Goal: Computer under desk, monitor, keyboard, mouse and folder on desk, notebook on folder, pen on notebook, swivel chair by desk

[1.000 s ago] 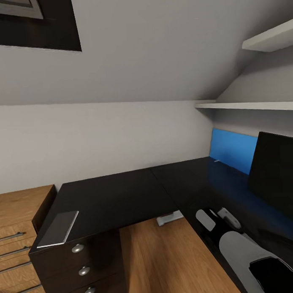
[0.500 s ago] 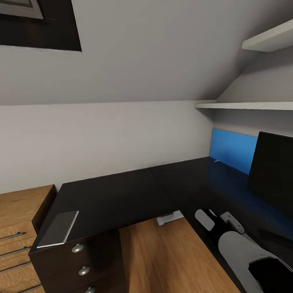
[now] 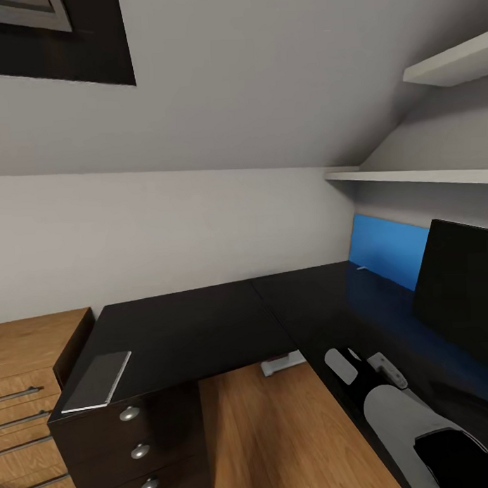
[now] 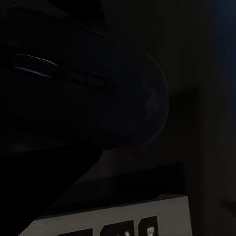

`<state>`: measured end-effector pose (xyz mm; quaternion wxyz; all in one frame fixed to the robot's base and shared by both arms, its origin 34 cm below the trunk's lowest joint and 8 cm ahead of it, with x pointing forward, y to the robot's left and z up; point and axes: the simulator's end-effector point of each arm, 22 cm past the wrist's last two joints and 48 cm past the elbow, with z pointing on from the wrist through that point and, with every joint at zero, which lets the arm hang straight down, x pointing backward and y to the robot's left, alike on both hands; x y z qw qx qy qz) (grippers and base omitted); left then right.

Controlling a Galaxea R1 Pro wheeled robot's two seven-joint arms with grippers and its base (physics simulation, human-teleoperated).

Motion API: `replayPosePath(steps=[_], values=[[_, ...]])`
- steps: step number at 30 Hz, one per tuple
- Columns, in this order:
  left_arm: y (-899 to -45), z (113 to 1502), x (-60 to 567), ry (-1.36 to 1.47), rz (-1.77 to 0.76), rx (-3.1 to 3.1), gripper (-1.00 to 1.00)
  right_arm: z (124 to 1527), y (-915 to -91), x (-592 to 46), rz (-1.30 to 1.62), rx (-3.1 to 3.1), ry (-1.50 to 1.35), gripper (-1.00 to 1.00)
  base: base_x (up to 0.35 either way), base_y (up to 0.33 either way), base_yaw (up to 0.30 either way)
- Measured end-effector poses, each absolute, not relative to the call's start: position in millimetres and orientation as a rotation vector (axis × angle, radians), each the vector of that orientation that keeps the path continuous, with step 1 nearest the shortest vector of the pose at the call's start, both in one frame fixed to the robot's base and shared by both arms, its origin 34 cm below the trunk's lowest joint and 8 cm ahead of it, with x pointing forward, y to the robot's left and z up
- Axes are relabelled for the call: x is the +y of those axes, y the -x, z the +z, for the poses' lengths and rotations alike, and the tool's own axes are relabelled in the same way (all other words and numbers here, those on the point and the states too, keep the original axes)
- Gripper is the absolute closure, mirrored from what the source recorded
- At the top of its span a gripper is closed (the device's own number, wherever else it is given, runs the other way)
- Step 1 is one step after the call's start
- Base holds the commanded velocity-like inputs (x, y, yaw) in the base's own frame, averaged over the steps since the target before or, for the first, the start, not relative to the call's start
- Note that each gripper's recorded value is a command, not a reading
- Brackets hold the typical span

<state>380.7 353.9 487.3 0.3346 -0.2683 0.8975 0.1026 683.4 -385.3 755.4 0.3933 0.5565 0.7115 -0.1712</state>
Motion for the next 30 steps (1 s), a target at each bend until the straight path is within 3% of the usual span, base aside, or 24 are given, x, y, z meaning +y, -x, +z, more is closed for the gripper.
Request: replayPosePath(steps=[11, 12, 30], values=[[-380.3, 481.8, 353.6, 0.698, 0.268, 2.342, -1.0, 751.9, -685.1, -384.5, -0.431, 1.804, -1.4, 1.0, 0.0, 0.0, 0.0], [-380.3, 481.9, 353.7, 0.698, 0.268, 2.342, -1.0, 752.1, -685.3, -384.3, -0.43, 1.803, -1.399, -1.0, 0.0, 0.0, 0.0], [-379.6, 481.4, 353.5, 0.7, 0.268, 2.344, -1.0, 753.5, -687.1, -383.6, -0.423, 1.798, -1.395, -1.0, 0.0, 0.0, 0.0]])
